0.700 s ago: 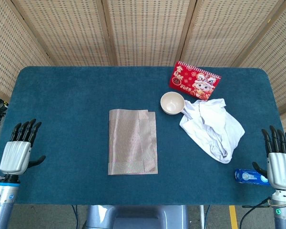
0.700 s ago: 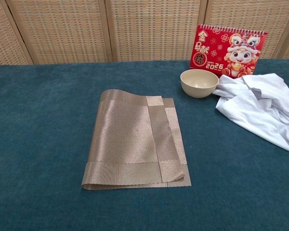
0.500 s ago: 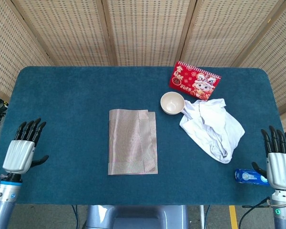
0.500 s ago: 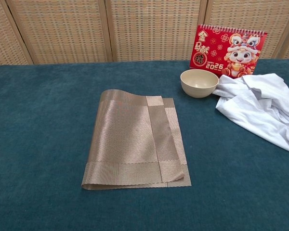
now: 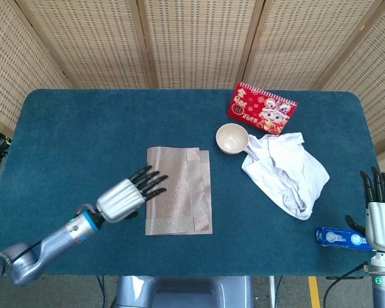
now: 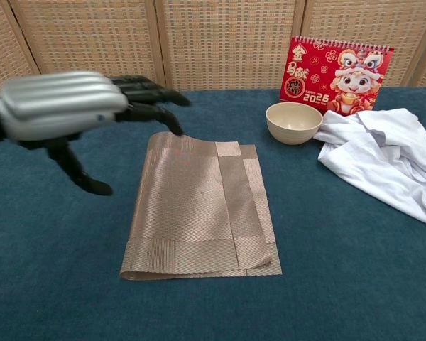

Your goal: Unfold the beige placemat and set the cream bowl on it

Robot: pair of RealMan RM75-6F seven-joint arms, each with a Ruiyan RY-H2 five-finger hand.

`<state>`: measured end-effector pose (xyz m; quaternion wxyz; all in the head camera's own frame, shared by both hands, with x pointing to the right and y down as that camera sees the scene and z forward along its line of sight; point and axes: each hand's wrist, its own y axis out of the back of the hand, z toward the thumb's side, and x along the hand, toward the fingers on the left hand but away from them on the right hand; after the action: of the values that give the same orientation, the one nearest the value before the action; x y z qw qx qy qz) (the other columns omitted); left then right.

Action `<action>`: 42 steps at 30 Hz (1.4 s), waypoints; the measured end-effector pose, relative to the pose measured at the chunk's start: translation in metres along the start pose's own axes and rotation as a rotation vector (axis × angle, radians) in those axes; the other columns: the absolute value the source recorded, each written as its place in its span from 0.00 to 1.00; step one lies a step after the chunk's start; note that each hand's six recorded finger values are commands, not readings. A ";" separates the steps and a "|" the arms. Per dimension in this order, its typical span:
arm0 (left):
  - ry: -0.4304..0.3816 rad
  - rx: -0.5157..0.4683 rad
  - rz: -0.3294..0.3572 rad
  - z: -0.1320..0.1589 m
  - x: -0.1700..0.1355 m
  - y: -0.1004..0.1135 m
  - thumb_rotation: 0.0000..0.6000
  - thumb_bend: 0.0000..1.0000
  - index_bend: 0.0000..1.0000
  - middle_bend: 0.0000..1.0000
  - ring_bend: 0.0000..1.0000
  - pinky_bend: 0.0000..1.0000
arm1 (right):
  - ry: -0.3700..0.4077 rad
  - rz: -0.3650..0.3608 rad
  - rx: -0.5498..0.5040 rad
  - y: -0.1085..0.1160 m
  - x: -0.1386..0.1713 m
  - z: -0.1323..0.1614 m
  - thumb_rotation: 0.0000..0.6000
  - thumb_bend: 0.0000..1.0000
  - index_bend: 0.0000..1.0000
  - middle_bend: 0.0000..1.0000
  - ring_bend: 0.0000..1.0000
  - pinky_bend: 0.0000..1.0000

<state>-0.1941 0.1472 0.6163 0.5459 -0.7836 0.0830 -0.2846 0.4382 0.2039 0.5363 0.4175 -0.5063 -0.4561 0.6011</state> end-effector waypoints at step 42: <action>-0.378 0.288 -0.214 0.111 0.145 -0.073 1.00 0.41 0.27 0.00 0.00 0.00 | -0.079 0.031 -0.036 -0.003 -0.010 -0.030 1.00 0.00 0.09 0.00 0.00 0.00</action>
<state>-0.0278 0.2018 0.7065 0.6243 -0.7415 -0.1452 -0.1983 0.4691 0.1987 0.5394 0.3806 -0.4966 -0.4751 0.6187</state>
